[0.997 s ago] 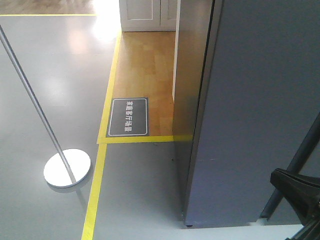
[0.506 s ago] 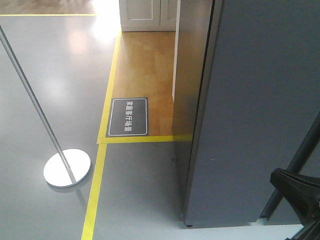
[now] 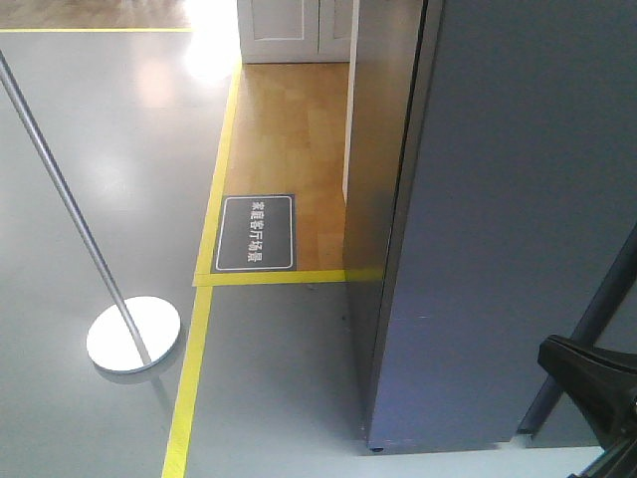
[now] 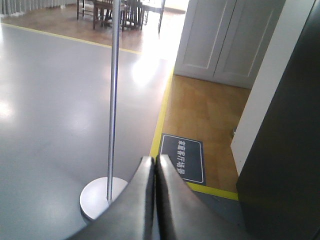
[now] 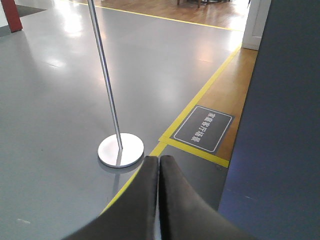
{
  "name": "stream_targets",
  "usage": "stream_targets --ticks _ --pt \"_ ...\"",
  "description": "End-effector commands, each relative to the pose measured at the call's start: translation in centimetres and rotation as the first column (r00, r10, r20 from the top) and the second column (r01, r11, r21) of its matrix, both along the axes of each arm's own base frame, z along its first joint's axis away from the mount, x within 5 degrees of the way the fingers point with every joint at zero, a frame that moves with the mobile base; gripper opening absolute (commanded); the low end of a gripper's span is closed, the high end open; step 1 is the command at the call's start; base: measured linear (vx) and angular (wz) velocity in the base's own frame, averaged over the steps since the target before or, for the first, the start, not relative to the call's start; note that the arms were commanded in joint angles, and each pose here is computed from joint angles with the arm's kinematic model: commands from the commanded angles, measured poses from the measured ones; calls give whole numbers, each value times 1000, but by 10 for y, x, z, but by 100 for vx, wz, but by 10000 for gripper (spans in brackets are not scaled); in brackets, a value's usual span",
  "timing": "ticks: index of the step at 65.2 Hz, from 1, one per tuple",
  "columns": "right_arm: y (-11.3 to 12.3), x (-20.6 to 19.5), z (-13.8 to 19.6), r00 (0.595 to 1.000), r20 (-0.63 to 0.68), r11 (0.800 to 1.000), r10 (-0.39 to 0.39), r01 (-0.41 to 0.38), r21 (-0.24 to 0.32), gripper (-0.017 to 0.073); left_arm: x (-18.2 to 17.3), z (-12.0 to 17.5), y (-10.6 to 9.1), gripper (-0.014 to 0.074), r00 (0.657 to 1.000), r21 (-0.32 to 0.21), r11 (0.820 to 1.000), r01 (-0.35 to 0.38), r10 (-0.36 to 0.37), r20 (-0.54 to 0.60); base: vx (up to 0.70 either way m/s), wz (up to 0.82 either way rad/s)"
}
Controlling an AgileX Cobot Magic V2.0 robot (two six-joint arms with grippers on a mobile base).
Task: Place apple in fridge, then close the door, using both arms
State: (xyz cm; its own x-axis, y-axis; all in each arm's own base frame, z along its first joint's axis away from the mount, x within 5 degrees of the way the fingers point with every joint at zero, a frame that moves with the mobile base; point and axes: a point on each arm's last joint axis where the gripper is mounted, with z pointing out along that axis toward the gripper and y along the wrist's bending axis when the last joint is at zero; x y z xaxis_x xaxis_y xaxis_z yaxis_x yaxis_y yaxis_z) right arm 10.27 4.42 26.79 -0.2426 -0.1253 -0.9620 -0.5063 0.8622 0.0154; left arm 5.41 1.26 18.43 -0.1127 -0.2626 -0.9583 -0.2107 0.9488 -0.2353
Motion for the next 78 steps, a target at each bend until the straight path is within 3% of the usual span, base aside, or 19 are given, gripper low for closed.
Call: stream_targets --ticks 1,9,18,24,33,44,56,78 --pt "0 2 10 999 31 999 -12 11 30 -3 0 15 -3 -6 992 48 998 41 -46 120 0 0" --pt "0 2 10 1000 30 1000 -9 8 30 -3 0 24 -6 -6 980 94 994 60 -77 185 0 0" --pt "0 2 10 1000 30 1000 -9 8 30 -3 -1 30 -8 -6 962 65 995 80 -94 257 0 0" --pt "0 2 10 1000 29 1000 -8 7 30 -3 0 27 -8 -6 968 73 994 80 -94 231 0 0" --pt "0 2 10 1000 29 1000 -8 7 30 -3 0 22 -8 -6 979 149 985 87 -112 170 0 0" --pt "0 2 10 1000 29 1000 -8 7 30 -3 0 22 -8 -6 980 179 980 88 -117 163 0 0" --pt "0 2 10 1000 29 1000 -8 7 30 -3 0 23 -8 -6 982 257 963 80 -121 147 0 0" --pt "0 2 10 1000 29 1000 -8 7 30 -3 0 23 -8 -6 982 264 961 79 -121 145 0 0"
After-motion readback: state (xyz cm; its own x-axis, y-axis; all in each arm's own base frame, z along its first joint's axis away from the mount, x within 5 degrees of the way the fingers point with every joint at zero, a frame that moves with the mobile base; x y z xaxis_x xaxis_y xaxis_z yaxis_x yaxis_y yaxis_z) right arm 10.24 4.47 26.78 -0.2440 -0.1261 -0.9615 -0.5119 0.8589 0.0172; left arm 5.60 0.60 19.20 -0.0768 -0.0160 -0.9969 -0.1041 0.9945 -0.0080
